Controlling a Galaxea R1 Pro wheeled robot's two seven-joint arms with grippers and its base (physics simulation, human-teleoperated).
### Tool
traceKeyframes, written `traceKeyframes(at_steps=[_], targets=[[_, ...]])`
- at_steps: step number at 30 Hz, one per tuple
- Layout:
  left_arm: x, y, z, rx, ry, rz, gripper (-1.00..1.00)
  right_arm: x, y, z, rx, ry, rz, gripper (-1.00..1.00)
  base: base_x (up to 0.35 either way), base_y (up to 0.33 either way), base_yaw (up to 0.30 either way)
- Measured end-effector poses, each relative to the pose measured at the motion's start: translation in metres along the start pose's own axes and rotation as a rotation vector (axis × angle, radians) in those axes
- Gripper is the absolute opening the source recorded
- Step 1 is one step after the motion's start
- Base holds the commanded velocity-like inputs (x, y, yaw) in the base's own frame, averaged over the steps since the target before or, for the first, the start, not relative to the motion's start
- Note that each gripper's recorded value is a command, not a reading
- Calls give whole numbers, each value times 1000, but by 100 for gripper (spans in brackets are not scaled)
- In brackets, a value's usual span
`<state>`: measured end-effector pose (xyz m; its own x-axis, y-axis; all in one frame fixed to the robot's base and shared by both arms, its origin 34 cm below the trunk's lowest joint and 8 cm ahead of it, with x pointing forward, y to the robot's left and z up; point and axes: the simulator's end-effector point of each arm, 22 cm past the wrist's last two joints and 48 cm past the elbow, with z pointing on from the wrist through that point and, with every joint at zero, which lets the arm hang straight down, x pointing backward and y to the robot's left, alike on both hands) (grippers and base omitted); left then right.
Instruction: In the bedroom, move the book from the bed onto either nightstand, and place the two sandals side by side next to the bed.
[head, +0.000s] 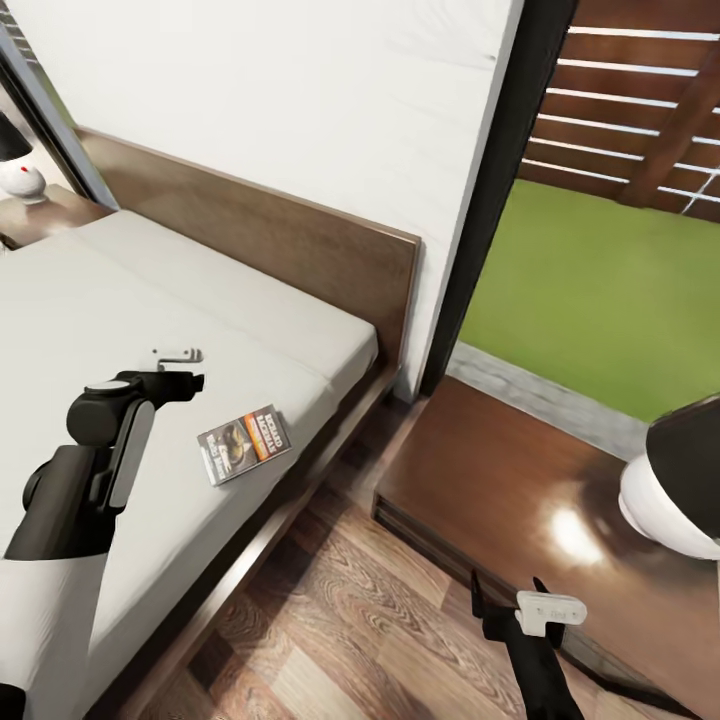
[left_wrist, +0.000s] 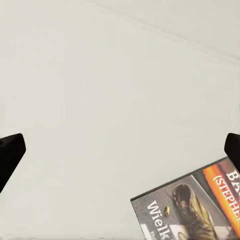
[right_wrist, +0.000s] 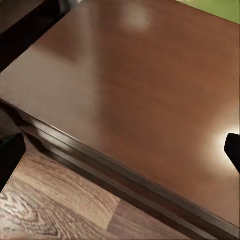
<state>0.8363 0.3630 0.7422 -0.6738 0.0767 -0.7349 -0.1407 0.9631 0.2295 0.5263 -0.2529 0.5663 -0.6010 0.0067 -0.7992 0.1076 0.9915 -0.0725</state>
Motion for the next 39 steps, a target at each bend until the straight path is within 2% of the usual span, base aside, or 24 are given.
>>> traceKeyframes(at_steps=[7, 14, 20, 29, 39], targets=[[0, -15, -1, 22, -2, 33, 100, 0, 0, 0, 0, 0, 0, 100, -158, -5, 272], [0, -17, -1, 24, -3, 33, 100, 0, 0, 0, 0, 0, 0, 100, -114, -9, 250], [0, -40, -4, 57, -2, 10, 100, 0, 0, 0, 0, 0, 4, 100, -10, -1, 46], [0, -42, -5, 59, -2, 7, 100, -1, 0, 0, 0, -3, 6, 100, 0, 0, 2], [-1, -42, -5, 58, -4, 7, 100, -3, 0, 0, 0, -6, 8, 100, 0, -112, 243]])
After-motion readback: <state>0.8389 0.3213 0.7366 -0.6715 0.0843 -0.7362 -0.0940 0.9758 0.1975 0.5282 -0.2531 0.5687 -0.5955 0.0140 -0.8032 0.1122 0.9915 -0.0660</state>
